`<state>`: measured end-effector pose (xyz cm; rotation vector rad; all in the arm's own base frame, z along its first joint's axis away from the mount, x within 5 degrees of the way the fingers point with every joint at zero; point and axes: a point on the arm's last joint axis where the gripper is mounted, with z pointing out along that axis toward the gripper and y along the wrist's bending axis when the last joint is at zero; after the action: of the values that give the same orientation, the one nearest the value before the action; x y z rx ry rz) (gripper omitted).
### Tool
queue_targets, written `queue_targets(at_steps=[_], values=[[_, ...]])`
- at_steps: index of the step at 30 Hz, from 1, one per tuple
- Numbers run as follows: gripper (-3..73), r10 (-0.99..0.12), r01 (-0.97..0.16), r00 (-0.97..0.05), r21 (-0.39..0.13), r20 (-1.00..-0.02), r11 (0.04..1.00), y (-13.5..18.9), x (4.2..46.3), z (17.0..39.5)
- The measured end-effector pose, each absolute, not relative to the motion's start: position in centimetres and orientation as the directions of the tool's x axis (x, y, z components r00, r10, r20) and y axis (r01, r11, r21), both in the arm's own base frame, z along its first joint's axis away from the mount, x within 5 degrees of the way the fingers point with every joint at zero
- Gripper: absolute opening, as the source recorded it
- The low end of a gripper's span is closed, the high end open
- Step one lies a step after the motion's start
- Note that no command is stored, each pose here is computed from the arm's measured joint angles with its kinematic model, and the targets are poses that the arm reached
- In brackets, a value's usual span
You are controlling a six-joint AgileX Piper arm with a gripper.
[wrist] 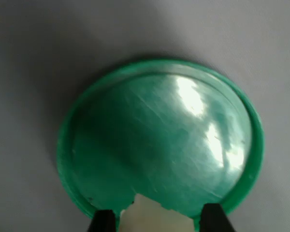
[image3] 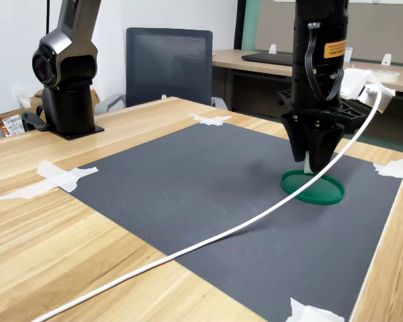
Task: Grasp a white terminal and put it in the green lid.
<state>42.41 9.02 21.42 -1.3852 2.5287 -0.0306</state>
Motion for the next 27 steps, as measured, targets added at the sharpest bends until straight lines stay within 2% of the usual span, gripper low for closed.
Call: queue_targets(at_steps=[7,12,15,17,21,27], values=[[48.5,-0.816,-0.807,-0.527,-0.162,-0.238,0.568,9.0,42.5,21.9],[49.4,-0.807,-0.795,-0.530,-0.180,-0.262,0.580,9.0,42.2,23.3],[47.5,-0.780,-0.766,-0.548,-0.192,-0.302,0.613,8.9,41.7,25.1],[44.1,-0.761,-0.747,-0.554,-0.203,-0.338,0.633,8.9,41.2,26.7],[30.4,-0.730,-0.704,-0.540,-0.250,-0.419,0.664,8.5,39.5,30.4],[2.5,-0.714,-0.666,-0.494,-0.311,-0.496,0.677,7.6,35.0,33.3]])
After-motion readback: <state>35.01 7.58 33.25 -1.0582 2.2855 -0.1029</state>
